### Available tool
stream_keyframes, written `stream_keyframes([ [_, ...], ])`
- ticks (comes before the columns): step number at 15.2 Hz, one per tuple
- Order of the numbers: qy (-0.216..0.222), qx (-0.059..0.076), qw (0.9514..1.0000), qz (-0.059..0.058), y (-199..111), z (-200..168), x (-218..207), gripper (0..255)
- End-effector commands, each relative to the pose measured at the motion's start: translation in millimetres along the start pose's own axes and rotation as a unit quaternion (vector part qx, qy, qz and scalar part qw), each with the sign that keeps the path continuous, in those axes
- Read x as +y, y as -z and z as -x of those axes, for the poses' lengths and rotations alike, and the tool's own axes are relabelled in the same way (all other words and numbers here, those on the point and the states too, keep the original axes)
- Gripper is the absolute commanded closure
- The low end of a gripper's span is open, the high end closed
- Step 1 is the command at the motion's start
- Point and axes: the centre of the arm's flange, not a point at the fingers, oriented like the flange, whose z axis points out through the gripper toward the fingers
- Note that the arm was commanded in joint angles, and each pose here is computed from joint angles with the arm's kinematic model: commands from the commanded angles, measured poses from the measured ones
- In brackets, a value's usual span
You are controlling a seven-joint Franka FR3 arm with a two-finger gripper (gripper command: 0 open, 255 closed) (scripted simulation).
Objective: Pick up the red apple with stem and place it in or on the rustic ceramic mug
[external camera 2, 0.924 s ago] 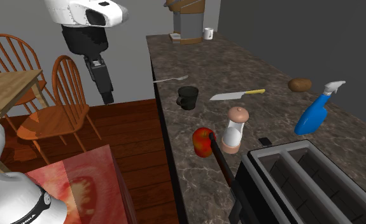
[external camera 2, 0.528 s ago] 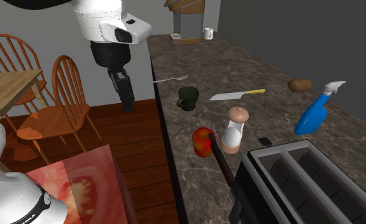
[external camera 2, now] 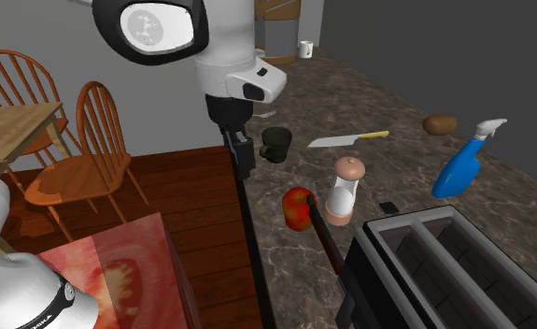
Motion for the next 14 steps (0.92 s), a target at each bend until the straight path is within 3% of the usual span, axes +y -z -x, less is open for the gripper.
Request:
stream_keyframes([
  [1,-0.014,0.005,0.9999,-0.003,-14,-19,7,0],
  [14,-0.096,0.033,0.9945,-0.023,-93,-145,70,0],
])
